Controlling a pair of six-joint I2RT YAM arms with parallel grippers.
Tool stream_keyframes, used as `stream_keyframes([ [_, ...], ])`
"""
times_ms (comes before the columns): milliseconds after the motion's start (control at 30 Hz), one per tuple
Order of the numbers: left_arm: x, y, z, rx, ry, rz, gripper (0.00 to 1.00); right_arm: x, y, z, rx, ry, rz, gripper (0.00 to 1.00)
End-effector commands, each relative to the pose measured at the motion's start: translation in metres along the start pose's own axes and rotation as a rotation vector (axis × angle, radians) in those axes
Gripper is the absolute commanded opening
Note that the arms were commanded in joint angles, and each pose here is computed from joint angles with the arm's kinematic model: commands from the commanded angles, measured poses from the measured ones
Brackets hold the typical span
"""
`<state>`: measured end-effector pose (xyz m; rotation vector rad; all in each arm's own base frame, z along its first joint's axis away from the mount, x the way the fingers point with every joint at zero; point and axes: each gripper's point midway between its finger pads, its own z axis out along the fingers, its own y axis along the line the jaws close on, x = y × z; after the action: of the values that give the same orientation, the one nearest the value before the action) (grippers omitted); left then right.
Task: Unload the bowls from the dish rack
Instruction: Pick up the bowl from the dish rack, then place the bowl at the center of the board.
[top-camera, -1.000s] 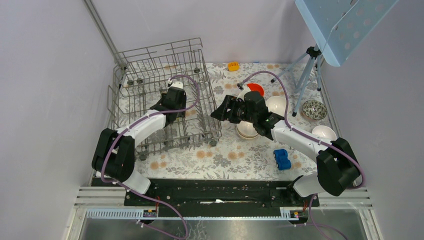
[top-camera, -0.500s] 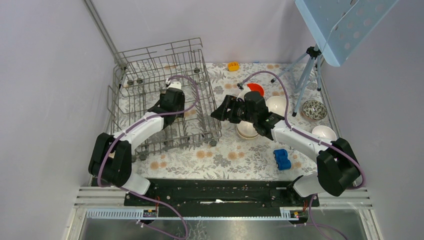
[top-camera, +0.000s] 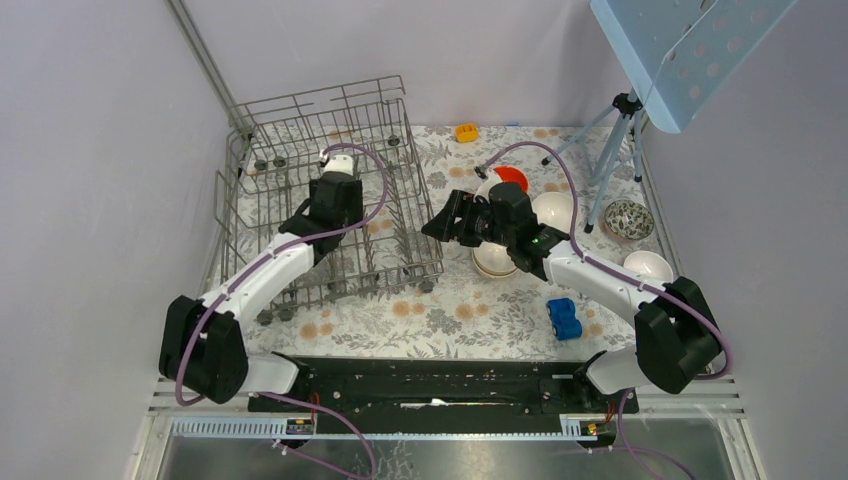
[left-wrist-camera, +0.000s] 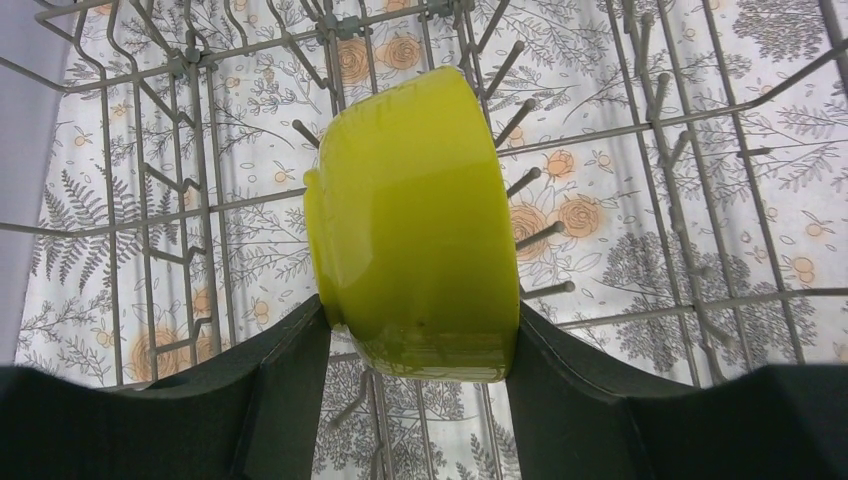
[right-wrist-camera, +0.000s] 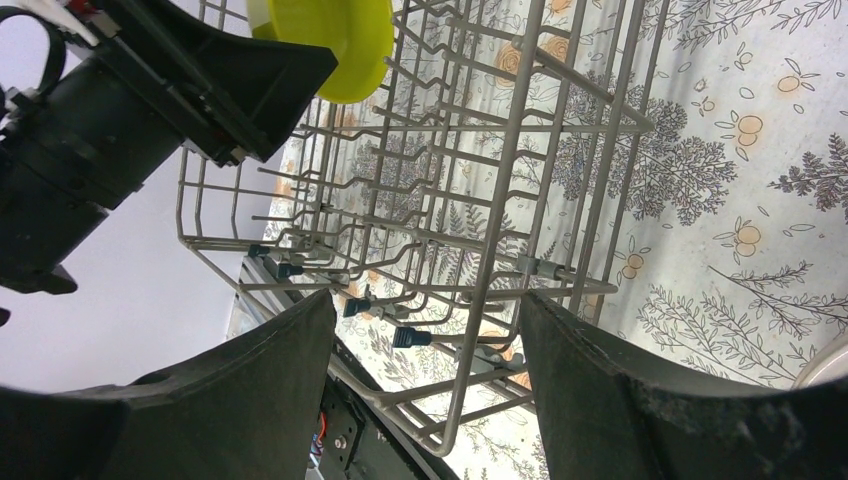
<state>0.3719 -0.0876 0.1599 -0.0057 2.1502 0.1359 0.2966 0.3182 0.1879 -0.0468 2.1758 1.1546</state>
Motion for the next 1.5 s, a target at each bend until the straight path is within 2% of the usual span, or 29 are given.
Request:
stream_keyframes([
  [0,-0.055,0.0,-0.031,0.024,-0.146,-0.08,0.0,-0.017,0.026,-0.012,-0.058,-0.041,-0.033,0.74],
  [333,-0.11,0.002,-0.109,0.167,-0.302,-0.228,0.0,-0.025,0.042,-0.028,-0.057,-0.024,-0.039,0.76],
  [667,-0.135,-0.015,-0.21,0.535,-0.45,-0.373,0.0,-0.027,0.076,-0.081,-0.162,-0.06,-0.098,0.77],
  [767,-0.132,-0.023,-0.243,0.682,-0.492,-0.405,0.0,-0.024,0.079,-0.106,-0.168,-0.093,-0.136,0.77],
  [933,-0.112,-0.038,-0.274,0.879,-0.473,-0.481,0.0,-0.022,0.076,-0.14,-0.147,-0.158,-0.196,0.77],
  [1167,-0.074,-0.06,-0.305,1.177,-0.404,-0.604,0.0,-0.013,0.077,-0.164,-0.097,-0.07,-0.294,0.76],
  [1333,-0.054,-0.059,-0.318,1.276,-0.421,-0.65,0.0,-0.018,0.091,-0.168,-0.109,-0.058,-0.3,0.76],
  [1467,-0.038,-0.062,-0.32,1.336,-0.388,-0.683,0.0,-0.018,0.113,-0.162,-0.132,-0.038,-0.32,0.76],
])
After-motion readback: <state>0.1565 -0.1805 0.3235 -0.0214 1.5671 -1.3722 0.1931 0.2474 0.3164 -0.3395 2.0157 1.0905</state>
